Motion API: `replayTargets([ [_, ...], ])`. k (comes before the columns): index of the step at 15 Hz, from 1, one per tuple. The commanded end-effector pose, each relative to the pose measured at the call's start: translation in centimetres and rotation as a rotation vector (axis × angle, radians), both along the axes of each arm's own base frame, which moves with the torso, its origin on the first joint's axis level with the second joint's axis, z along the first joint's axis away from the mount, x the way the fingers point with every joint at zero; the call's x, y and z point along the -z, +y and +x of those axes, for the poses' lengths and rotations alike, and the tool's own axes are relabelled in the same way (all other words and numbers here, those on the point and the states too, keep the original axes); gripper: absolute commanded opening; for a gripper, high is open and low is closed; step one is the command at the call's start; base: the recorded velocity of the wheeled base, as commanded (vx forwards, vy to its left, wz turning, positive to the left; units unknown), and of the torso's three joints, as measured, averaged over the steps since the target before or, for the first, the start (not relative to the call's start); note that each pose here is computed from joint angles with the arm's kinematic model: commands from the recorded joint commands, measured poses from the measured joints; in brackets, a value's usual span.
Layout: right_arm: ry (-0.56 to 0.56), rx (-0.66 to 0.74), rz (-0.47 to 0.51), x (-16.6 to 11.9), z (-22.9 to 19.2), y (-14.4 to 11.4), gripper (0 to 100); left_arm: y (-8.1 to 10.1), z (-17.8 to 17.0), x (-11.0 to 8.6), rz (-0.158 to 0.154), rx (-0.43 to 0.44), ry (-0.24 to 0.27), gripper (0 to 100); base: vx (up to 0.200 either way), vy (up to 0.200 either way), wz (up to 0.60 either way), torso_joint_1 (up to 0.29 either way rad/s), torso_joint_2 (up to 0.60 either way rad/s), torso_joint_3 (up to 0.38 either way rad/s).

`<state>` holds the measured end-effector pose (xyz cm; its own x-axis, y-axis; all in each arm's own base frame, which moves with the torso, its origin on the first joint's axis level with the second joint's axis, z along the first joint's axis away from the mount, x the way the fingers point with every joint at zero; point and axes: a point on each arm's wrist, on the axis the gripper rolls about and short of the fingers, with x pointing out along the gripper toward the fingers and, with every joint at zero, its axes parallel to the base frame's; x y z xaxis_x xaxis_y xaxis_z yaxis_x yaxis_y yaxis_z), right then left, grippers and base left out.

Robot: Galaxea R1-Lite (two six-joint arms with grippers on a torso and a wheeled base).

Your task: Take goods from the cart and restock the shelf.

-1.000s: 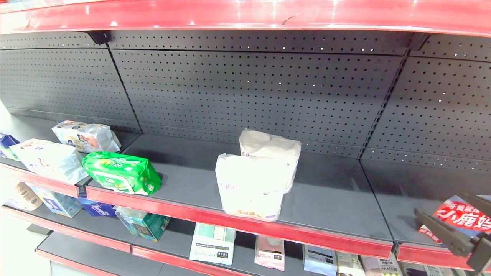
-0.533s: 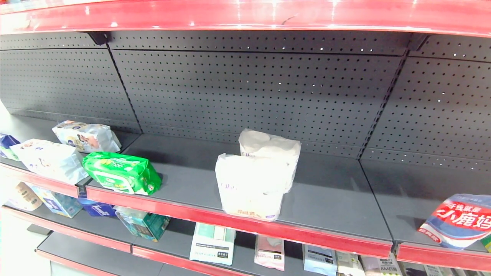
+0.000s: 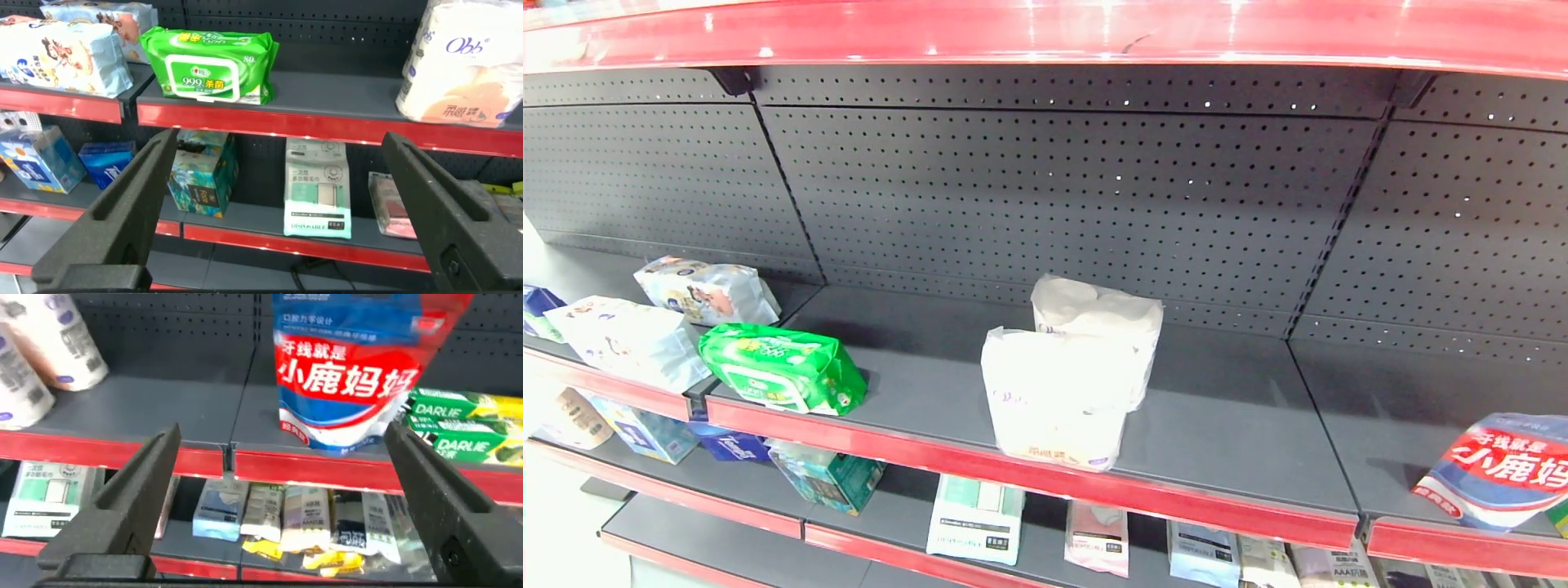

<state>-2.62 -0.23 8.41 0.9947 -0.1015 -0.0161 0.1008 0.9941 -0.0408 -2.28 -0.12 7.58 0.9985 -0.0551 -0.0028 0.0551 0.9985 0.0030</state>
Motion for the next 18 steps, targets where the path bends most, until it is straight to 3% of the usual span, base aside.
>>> replayTargets([
  [1,-0.007,-0.022,0.000,0.09,-0.05,0.05,100,0.00,0.00,0.00,0.000,0.000,0.000,100,0.000,0.000,0.00,0.000,0.00,0.000],
  [2,0.001,-0.111,-0.010,0.33,0.04,0.26,100,0.00,0.00,0.00,0.000,0.000,0.000,100,0.000,0.000,0.00,0.000,0.00,0.000],
  [3,-0.005,-0.116,-0.018,0.56,0.17,0.26,100,0.00,0.00,0.00,0.000,0.000,0.000,100,0.000,0.000,0.00,0.000,0.00,0.000],
  [5,-0.018,-0.083,0.061,0.86,0.35,0.19,100,0.00,0.00,0.00,0.000,0.000,0.000,100,0.000,0.000,0.00,0.000,0.00,0.000],
  [18,-0.017,-0.077,0.040,0.88,0.34,0.18,100,0.00,0.00,0.00,0.001,0.000,0.000,100,0.000,0.000,-0.05,0.000,0.00,0.000],
])
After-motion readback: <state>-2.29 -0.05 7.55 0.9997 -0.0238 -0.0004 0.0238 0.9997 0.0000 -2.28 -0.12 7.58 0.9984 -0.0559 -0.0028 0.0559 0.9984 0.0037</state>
